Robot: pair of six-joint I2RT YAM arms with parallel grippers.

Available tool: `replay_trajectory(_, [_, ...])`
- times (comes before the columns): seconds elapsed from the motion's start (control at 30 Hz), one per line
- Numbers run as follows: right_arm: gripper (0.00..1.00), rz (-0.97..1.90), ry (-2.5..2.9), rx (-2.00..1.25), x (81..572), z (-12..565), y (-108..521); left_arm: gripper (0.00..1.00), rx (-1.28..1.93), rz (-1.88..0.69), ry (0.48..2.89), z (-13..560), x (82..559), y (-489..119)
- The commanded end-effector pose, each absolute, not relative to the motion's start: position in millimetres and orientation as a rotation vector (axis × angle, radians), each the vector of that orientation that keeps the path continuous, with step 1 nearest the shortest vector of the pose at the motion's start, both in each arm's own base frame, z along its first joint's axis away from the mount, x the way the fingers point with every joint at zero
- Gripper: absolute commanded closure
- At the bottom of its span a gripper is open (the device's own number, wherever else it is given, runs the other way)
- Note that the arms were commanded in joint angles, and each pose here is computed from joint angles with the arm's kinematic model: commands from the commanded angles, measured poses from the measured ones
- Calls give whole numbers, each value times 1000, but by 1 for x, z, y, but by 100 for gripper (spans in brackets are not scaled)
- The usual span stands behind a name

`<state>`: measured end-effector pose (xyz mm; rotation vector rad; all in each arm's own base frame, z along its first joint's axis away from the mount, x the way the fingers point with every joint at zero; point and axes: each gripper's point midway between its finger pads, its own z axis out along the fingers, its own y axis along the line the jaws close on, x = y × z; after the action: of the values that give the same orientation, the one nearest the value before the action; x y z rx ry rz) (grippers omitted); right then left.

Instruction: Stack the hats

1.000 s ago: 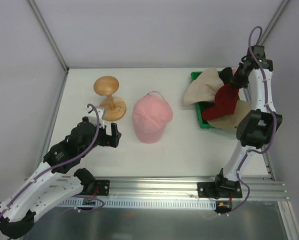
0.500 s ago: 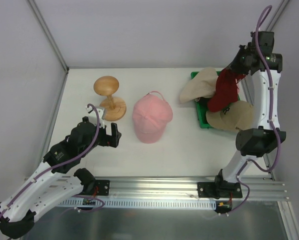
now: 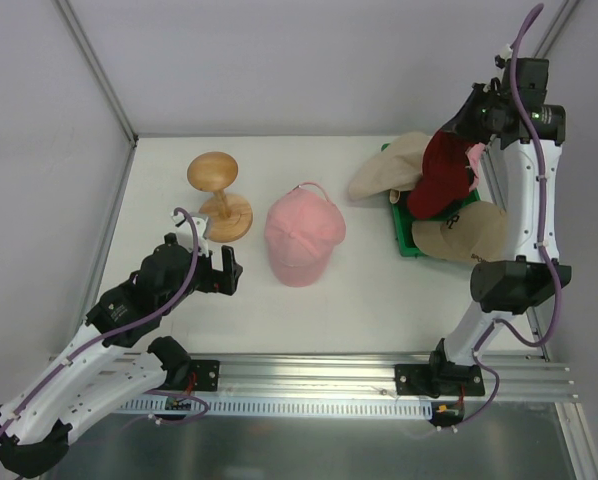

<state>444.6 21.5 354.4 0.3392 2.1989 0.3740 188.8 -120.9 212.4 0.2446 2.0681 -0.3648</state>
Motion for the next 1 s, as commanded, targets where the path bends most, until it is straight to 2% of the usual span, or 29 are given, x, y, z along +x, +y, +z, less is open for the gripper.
replay_trajectory(0.0, [100,429,2081,300,432,400,32,1,258,-387,2041,217,190,-125])
replay_trajectory(0.4, [100,482,2037,249,404,419,52,1,264,-382,2054,214,191,-127])
replay_trajectory(0.63, [100,525,1975,184,431,424,60,1,263,-382,2056,214,191,-127])
replay_trajectory(0.77, [100,431,2014,267,463,400,32,1,260,-379,2052,215,191,-126])
replay_trajectory(0.97, [100,324,2173,500,495,309,-29,1,261,-380,2047,215,190,-125])
